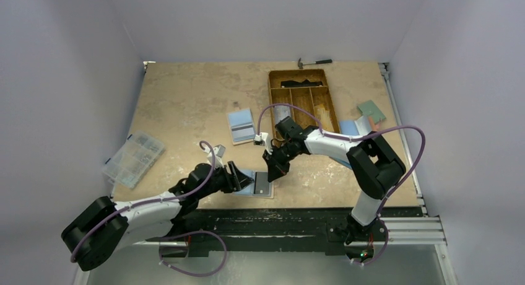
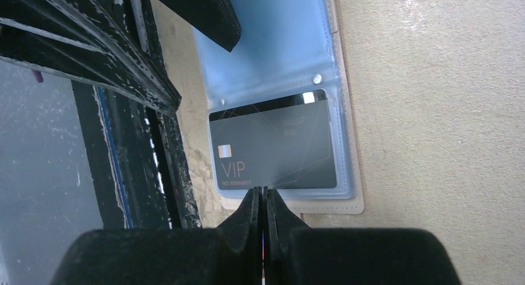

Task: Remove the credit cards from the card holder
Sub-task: Remove the credit card from the card holder.

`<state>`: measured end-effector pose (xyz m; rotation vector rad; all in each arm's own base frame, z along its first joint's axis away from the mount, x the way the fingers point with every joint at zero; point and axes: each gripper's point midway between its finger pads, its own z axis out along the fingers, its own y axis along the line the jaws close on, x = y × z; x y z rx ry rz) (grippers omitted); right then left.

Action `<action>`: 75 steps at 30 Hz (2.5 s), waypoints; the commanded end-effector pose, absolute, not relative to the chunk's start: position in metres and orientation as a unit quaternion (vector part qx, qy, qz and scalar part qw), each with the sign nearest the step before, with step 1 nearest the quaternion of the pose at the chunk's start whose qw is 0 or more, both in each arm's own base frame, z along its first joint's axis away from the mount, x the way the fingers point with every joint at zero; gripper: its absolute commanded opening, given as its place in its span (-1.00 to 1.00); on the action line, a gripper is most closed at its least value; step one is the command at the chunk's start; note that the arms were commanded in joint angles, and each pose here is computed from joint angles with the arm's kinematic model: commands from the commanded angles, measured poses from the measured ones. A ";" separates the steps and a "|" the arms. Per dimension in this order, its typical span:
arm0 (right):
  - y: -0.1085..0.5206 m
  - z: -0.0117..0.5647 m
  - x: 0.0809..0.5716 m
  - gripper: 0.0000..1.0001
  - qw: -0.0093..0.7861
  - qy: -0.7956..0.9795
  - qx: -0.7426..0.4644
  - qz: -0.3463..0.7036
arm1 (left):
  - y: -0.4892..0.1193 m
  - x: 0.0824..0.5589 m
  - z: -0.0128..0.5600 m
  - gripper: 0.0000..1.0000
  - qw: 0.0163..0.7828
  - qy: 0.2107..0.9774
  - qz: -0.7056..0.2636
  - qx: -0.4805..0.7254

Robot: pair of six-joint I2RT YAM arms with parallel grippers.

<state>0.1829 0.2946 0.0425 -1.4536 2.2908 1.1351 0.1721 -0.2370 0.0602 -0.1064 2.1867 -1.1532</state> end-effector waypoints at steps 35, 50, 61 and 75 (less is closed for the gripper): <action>0.320 0.021 0.180 -1.00 0.060 0.785 -0.482 0.385 | -0.263 0.178 0.034 -0.18 0.303 0.840 -0.448 -0.043; 0.318 0.016 0.190 -1.00 0.071 0.801 -0.480 0.351 | -0.252 0.173 0.032 -1.00 0.309 0.838 -0.447 -0.058; 0.311 0.006 0.196 -0.50 0.071 0.812 -0.480 0.325 | -0.227 0.168 0.035 -1.00 0.337 0.842 -0.417 -0.057; 0.316 0.038 0.181 -0.15 0.070 0.752 -0.538 0.375 | -0.209 0.168 0.037 -1.00 0.355 0.857 -0.370 -0.046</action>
